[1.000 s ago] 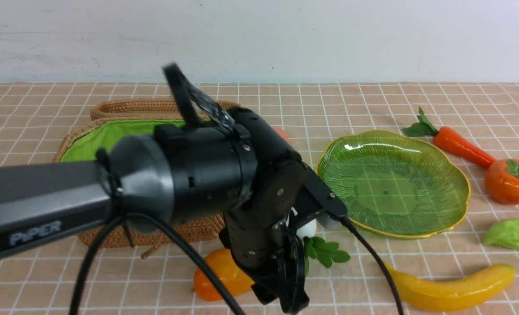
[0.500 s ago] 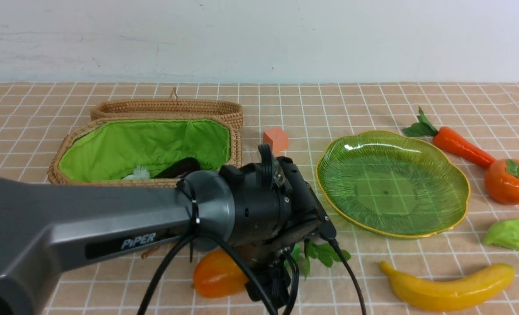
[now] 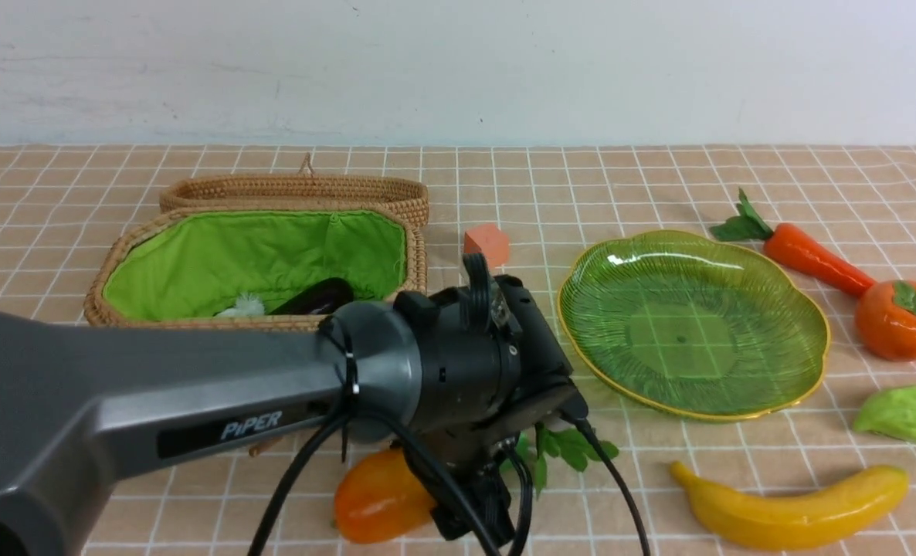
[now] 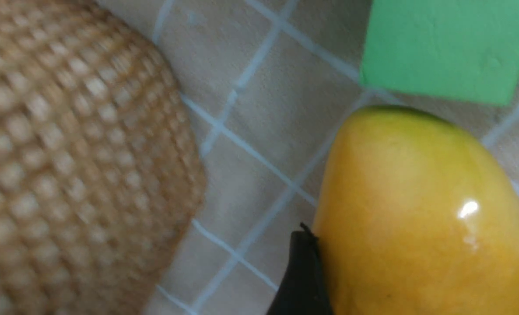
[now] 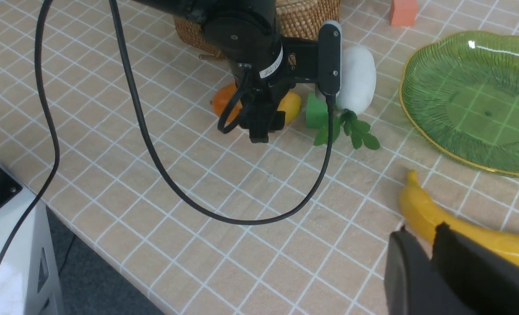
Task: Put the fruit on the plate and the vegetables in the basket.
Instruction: Grab the mango with your left arm and place it on the right plate
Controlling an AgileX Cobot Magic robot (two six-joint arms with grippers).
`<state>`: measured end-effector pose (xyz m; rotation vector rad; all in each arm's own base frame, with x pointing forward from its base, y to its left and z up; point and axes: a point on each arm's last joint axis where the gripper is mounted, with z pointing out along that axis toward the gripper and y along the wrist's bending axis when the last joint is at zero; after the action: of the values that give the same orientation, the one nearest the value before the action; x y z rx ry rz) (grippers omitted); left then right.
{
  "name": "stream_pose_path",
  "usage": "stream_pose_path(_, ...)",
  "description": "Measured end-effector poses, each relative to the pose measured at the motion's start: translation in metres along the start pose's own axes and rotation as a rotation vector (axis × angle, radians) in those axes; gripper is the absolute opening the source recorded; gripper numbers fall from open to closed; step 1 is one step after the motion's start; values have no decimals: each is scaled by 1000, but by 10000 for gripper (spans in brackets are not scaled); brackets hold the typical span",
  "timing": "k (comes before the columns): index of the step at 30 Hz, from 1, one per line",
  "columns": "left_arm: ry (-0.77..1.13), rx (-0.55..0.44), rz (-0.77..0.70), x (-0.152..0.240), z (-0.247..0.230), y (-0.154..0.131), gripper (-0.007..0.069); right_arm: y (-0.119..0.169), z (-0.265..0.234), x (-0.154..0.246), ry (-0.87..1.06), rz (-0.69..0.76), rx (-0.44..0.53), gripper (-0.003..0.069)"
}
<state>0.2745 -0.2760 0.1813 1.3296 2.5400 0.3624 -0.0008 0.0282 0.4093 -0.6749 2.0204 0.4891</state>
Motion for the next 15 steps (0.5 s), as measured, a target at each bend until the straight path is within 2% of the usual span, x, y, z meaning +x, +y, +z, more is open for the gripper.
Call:
stream_pose_path(6,-58,31,-34,-5,-40,-3,543,-1,0,0,2,-2,7,98)
stream_pose_path(9,-201,32,-1,-20,-86,-10,543,-6,0,1,12,21,70,101)
stream_pose_path(10,-212,32,3,-22,-88,-10,543,-8,0,1,13,32,86,101)
stream_pose_path(12,-397,58,6,-46,-119,-13,543,-19,-2,1,-13,121,214,101)
stream_pose_path(14,-486,77,-14,-61,-130,-12,543,-26,-3,0,-29,156,282,102)
stream_pose_path(15,-598,102,-49,-84,-139,-9,543,-33,-6,-1,-56,220,361,104)
